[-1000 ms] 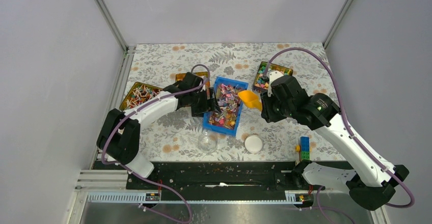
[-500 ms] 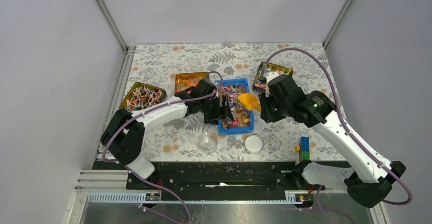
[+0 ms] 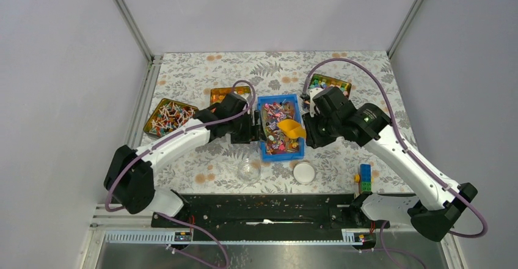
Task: Pack the candies
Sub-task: Scoop the fake candies from the storage box.
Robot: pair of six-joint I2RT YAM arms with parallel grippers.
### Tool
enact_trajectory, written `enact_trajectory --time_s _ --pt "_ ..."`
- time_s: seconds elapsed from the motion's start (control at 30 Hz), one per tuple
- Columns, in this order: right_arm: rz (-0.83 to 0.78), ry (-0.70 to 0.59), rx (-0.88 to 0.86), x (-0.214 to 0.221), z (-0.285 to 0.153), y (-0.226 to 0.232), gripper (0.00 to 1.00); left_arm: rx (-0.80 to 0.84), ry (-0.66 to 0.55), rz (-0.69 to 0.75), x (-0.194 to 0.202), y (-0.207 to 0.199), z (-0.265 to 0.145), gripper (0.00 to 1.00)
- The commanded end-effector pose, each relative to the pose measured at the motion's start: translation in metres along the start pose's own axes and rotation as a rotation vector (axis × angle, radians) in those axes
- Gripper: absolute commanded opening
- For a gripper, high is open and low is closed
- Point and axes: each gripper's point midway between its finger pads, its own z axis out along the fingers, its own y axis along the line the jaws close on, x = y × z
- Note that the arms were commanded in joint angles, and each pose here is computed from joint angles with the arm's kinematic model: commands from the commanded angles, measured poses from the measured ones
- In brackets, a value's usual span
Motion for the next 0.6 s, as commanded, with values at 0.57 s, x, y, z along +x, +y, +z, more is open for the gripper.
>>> enact_trajectory --time_s 0.57 --pt "0.001 0.242 0.000 0.023 0.001 0.021 0.00 -0.209 0.027 0.032 0.051 0.080 -0.034 0.68"
